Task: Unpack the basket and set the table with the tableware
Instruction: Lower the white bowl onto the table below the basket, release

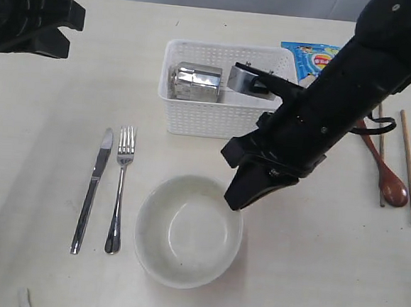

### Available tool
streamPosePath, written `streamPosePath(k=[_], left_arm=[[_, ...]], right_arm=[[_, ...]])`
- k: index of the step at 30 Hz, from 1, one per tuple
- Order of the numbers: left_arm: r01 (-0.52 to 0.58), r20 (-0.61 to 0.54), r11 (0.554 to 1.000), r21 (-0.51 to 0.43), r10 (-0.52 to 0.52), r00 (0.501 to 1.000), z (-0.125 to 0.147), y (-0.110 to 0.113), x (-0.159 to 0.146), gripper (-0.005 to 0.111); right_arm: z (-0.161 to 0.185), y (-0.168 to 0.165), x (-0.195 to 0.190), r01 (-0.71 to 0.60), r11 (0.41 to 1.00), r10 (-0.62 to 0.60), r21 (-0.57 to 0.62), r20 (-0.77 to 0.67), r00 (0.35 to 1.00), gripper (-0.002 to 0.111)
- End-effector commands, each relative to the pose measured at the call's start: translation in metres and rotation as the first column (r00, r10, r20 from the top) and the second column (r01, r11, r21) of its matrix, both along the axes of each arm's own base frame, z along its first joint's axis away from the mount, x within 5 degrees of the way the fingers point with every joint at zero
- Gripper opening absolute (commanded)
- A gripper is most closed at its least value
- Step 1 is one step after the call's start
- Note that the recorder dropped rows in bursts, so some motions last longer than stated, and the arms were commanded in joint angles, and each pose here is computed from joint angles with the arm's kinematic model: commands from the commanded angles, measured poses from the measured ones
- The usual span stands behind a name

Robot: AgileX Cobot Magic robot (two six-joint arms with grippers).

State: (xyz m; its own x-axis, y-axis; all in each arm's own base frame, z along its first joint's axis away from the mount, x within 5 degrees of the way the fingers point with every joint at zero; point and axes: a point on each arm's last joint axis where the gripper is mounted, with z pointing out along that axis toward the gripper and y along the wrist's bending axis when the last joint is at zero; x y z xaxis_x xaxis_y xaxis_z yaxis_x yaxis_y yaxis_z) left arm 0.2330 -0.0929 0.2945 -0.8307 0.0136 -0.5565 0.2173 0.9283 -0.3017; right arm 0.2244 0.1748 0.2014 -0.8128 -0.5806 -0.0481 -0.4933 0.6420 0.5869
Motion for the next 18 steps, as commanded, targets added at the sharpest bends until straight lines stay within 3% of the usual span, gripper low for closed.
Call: streamPosePath(k=[1, 8, 16, 18], left_arm=[[0.007, -0.003, 1.000, 0.009, -0.007, 1.000, -0.002, 0.000, -0.001, 0.000], [0.004, 0.005, 1.000, 0.007, -0.004, 1.000, -0.002, 0.000, -0.001, 0.000], [0.004, 0.004, 1.000, 0.004, -0.004, 1.000, -0.002, -0.001, -0.001, 0.000], [0.004, 0.004, 1.000, 0.004, -0.004, 1.000, -0.002, -0.001, -0.001, 0.000]], right_arm=[[-0.022, -0.004, 0.017, 0.030, 1.000, -0.030, 0.006, -0.010, 1.000, -0.001], [-0.037, -0.025, 0.050, 0.165, 0.978, -0.157, 0.128, -0.069, 0.985, -0.001], [-0.063, -0.028, 0.056, 0.171, 0.983, -0.165, 0.068, -0.093, 0.982, 0.000], [-0.061, -0.028, 0.058, 0.165, 0.984, -0.158, 0.073, -0.091, 0.983, 0.006]])
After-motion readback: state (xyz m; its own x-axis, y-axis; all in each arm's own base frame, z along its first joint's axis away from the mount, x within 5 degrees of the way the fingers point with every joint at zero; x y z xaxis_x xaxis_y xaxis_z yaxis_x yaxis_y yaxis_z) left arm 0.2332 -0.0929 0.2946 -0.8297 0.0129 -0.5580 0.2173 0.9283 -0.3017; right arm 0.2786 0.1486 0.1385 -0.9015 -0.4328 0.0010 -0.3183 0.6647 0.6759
